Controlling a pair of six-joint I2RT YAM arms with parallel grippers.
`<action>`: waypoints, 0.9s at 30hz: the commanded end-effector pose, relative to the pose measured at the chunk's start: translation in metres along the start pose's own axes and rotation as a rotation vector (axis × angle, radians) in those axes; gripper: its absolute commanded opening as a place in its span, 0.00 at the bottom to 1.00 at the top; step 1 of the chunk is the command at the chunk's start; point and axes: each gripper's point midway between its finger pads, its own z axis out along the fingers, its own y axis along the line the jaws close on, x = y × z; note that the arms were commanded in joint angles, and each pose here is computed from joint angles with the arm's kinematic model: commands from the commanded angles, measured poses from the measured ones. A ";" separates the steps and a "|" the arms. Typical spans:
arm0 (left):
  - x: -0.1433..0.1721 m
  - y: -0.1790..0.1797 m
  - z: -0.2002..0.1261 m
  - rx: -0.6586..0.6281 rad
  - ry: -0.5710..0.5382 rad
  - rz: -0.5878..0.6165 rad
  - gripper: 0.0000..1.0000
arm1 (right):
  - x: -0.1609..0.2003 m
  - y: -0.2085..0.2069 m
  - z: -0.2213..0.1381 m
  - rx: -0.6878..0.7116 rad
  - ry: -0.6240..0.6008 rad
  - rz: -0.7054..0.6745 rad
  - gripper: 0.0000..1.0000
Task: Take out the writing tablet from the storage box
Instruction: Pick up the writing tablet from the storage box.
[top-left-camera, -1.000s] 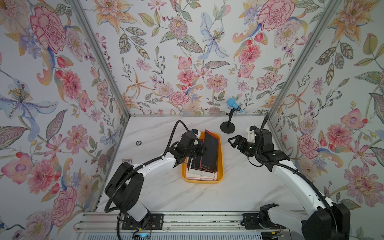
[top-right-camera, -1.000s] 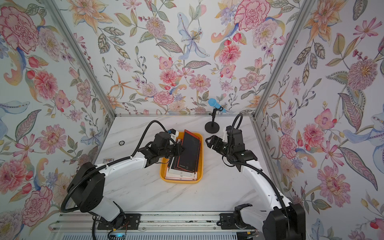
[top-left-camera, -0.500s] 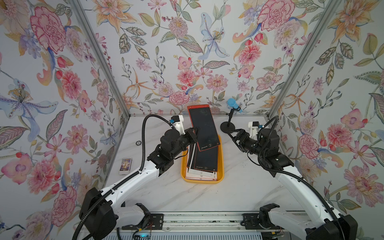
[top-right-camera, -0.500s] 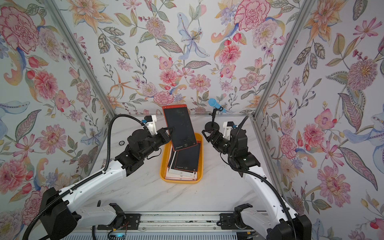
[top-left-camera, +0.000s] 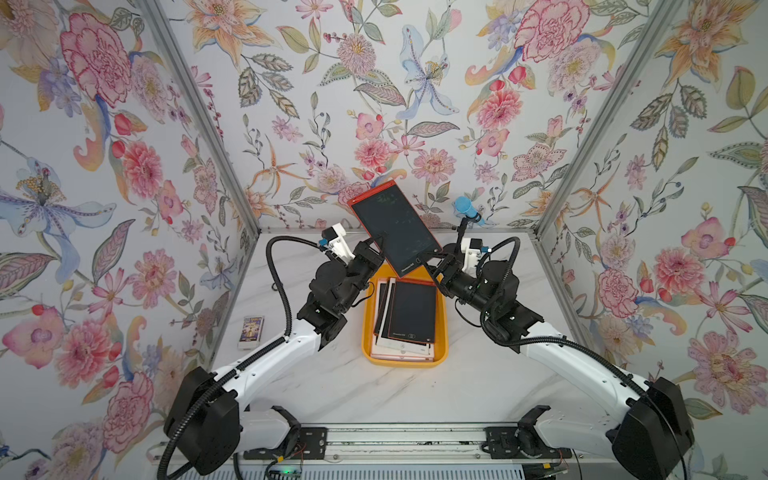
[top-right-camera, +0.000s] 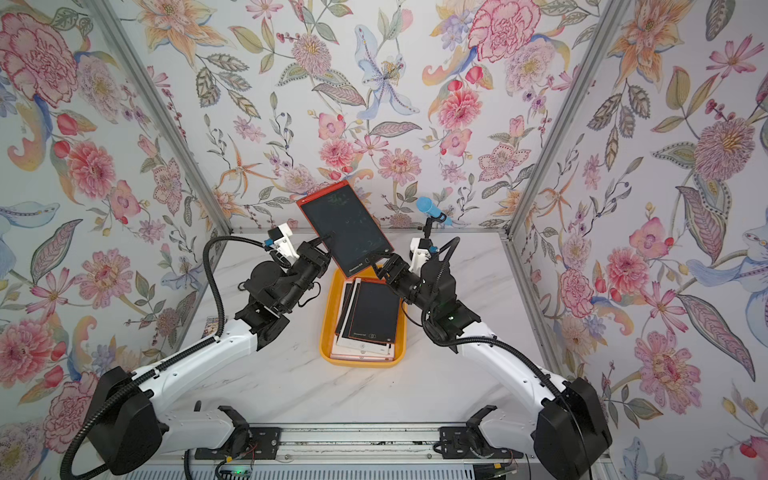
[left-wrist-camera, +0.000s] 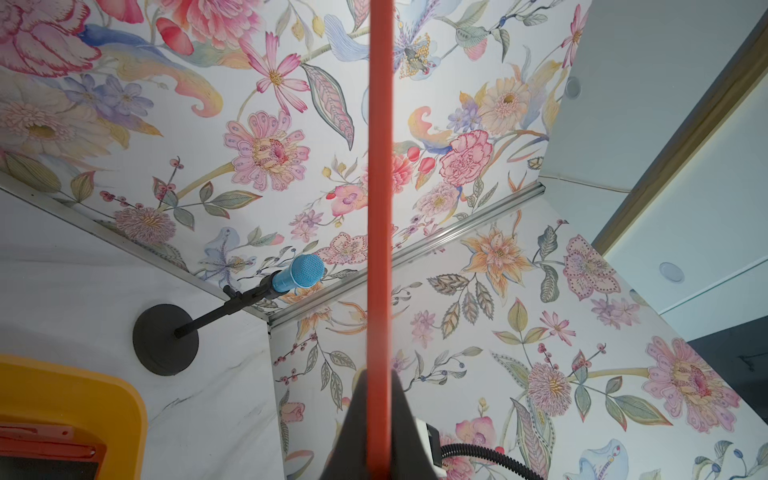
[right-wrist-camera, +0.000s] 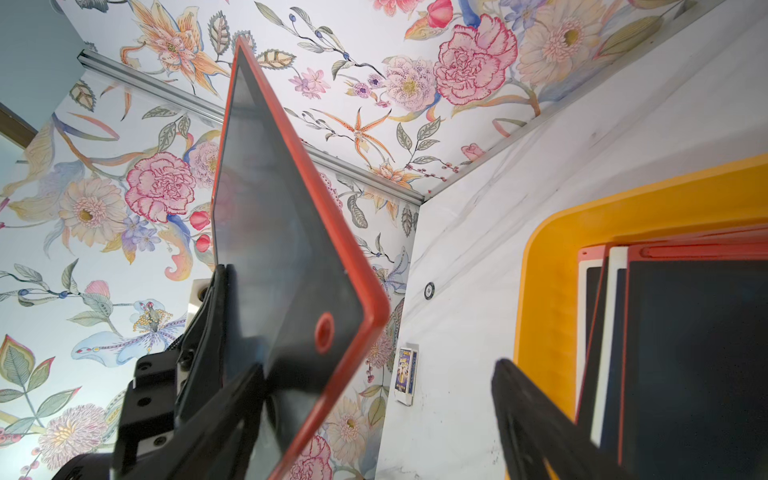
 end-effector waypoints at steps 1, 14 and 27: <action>-0.013 -0.022 -0.004 0.126 -0.018 -0.095 0.00 | -0.017 0.046 0.005 -0.131 -0.094 -0.014 0.82; -0.006 -0.002 -0.002 0.169 0.022 -0.236 0.00 | -0.015 0.057 0.016 -0.152 -0.131 -0.004 0.50; 0.001 0.012 -0.004 0.175 0.035 -0.301 0.00 | -0.029 0.051 0.016 -0.148 -0.164 0.030 0.31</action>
